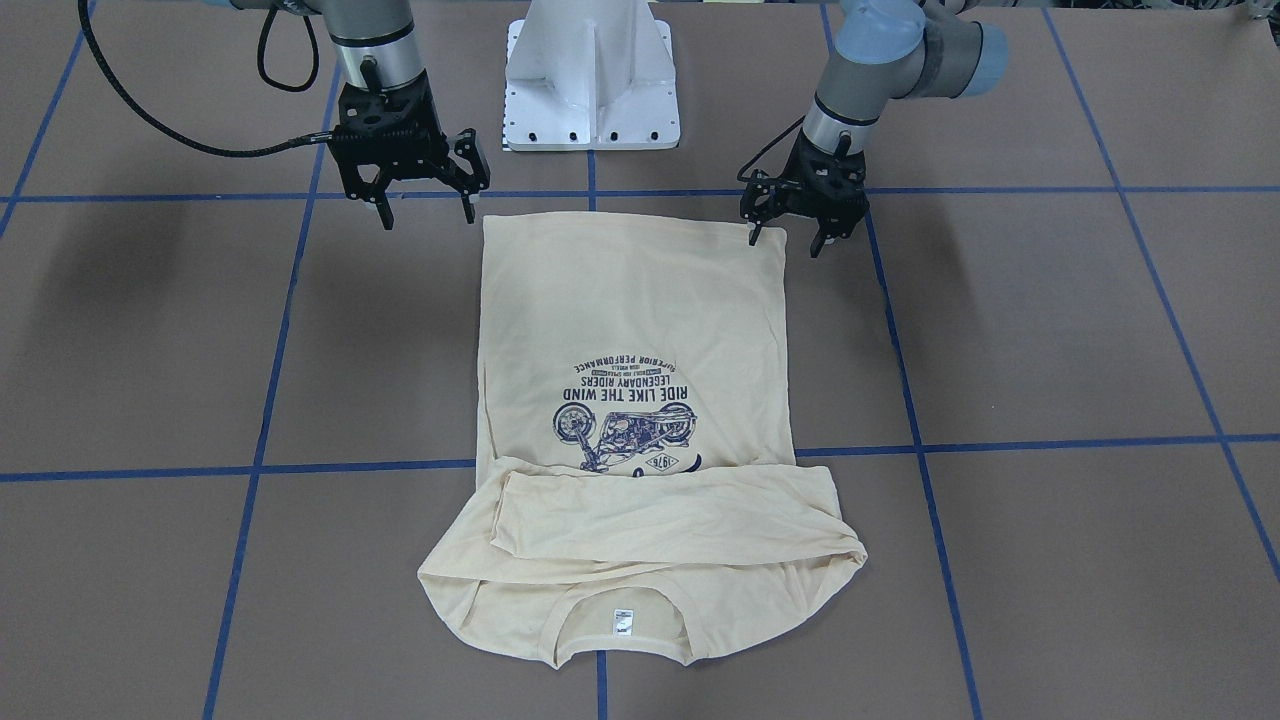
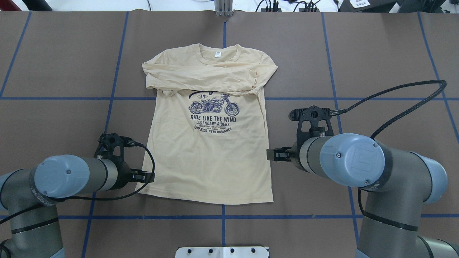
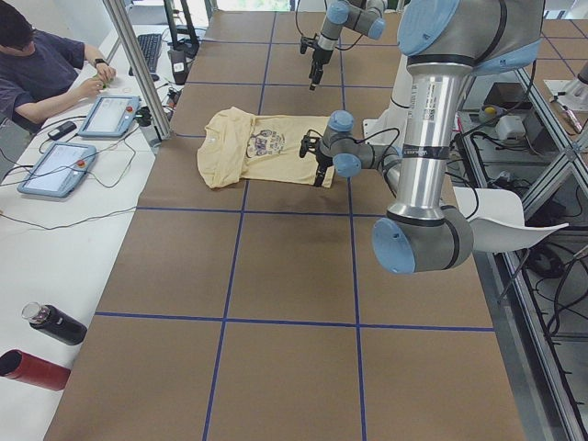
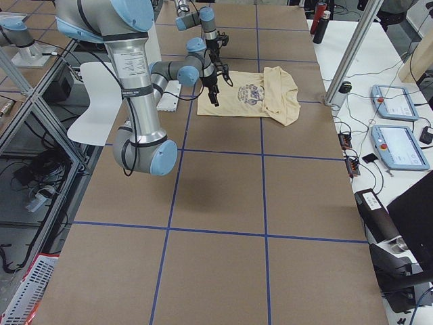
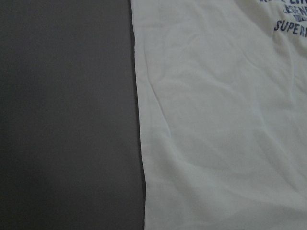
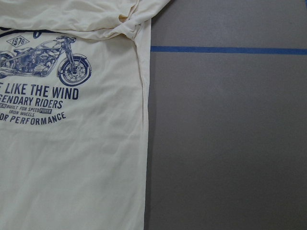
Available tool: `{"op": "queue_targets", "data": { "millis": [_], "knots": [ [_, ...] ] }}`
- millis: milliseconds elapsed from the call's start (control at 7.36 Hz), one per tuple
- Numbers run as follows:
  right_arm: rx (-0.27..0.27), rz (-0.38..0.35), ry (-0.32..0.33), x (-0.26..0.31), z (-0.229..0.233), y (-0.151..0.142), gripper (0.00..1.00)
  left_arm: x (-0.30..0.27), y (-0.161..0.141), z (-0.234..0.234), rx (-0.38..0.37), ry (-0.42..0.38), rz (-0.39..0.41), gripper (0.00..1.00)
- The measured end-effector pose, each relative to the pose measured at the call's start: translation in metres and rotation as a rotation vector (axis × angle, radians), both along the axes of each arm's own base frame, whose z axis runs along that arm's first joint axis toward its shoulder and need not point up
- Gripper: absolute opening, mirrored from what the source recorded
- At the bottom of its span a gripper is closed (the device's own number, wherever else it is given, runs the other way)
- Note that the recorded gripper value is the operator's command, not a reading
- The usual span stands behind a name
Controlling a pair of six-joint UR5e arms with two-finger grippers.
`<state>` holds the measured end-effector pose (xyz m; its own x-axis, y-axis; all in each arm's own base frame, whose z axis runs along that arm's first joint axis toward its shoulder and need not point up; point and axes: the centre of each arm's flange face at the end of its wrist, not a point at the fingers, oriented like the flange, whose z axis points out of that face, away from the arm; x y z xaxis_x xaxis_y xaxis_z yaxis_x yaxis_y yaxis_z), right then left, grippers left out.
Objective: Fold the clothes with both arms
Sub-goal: 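Lower both grippers to the hem corners nearest the robot and grasp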
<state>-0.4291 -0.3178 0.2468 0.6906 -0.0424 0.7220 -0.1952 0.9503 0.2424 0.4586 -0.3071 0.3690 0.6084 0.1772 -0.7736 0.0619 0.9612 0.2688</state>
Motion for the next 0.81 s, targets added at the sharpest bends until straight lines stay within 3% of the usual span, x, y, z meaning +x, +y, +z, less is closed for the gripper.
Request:
{"op": "queue_targets", "data": {
  "millis": [543, 679, 815],
  "knots": [
    [-0.002, 0.0, 0.004, 0.0, 0.002, 0.0, 1.0, 0.017, 0.022, 0.005, -0.025, -0.002, 0.022, 0.66],
    [-0.002, 0.0, 0.004, 0.001, 0.002, 0.0, 1.0, 0.021, 0.028, 0.006, -0.03, -0.004, 0.029, 0.6],
    [-0.002, 0.0, 0.004, 0.001, 0.002, 0.0, 1.0, 0.023, 0.031, 0.007, -0.033, -0.005, 0.033, 0.48]
  ]
}}
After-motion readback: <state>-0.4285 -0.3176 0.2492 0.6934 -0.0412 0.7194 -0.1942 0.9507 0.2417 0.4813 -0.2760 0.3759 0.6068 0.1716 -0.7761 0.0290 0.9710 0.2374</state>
